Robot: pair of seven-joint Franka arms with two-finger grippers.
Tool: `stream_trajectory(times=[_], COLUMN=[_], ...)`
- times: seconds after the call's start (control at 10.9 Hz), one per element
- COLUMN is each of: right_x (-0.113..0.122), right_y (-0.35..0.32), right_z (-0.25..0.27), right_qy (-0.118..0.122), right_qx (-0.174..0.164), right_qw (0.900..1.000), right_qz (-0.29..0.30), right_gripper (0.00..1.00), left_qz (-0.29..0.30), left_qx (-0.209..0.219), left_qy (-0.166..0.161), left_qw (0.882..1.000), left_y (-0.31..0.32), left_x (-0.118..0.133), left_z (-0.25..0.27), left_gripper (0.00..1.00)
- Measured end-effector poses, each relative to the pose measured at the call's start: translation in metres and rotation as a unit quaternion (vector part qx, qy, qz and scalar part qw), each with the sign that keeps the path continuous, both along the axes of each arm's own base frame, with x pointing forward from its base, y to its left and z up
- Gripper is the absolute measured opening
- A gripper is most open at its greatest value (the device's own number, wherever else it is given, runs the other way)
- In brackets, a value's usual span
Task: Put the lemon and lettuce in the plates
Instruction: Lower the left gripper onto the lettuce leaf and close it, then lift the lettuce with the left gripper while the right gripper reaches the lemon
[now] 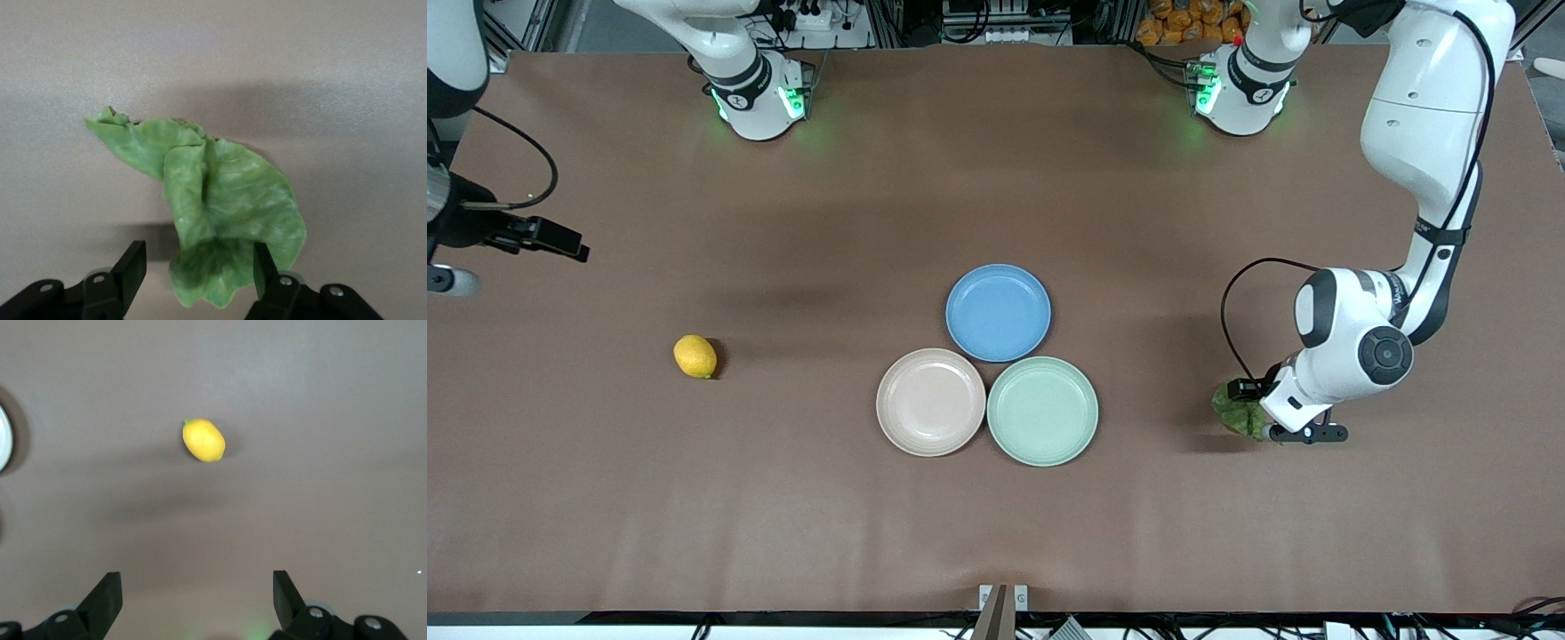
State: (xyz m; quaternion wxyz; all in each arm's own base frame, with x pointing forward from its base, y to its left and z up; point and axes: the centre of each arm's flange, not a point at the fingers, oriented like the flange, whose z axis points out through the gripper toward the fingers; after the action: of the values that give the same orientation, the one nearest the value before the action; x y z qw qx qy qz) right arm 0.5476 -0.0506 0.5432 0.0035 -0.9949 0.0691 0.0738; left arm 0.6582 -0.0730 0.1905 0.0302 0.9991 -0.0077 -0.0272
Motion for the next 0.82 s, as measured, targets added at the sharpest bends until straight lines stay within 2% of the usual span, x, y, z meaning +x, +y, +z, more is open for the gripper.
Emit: stream_trajectory(times=[0.09,0.18,0.37,0.46,0.64,0.82], right_x=[-0.003,-0.004,-0.003,-0.002,0.000,0.004], right_y=[0.000,0.000,0.000,0.000,0.000,0.003], right_z=[-0.015,-0.026,-0.044,-0.054,-0.072,-0.104], right_qy=[0.014,0.019,0.010,0.005,-0.007,-0.023], right_qx=[0.001,0.002,0.001,0.001,0.000,-0.002], right_qw=[1.000,1.000,1.000,1.000,1.000,1.000], right_qz=[0.001,0.001,0.002,0.003,0.004,0.008], right_gripper=[1.00,1.00,1.00,1.00,1.00,1.00], left_qz=[-0.001,-0.002,-0.005,-0.005,-0.006,-0.010], left_qx=[0.000,0.001,0.001,0.001,0.001,0.000], left_qy=[0.002,0.003,0.004,0.004,0.003,-0.001], left_qw=[1.000,1.000,1.000,1.000,1.000,1.000], left_y=[0.000,-0.002,-0.006,-0.006,-0.006,-0.013], left_x=[0.001,0.001,0.001,0.001,0.001,0.003], left_z=[-0.004,-0.007,-0.009,-0.009,-0.009,-0.005], left_gripper=[0.65,0.51,0.22,0.22,0.02,0.02])
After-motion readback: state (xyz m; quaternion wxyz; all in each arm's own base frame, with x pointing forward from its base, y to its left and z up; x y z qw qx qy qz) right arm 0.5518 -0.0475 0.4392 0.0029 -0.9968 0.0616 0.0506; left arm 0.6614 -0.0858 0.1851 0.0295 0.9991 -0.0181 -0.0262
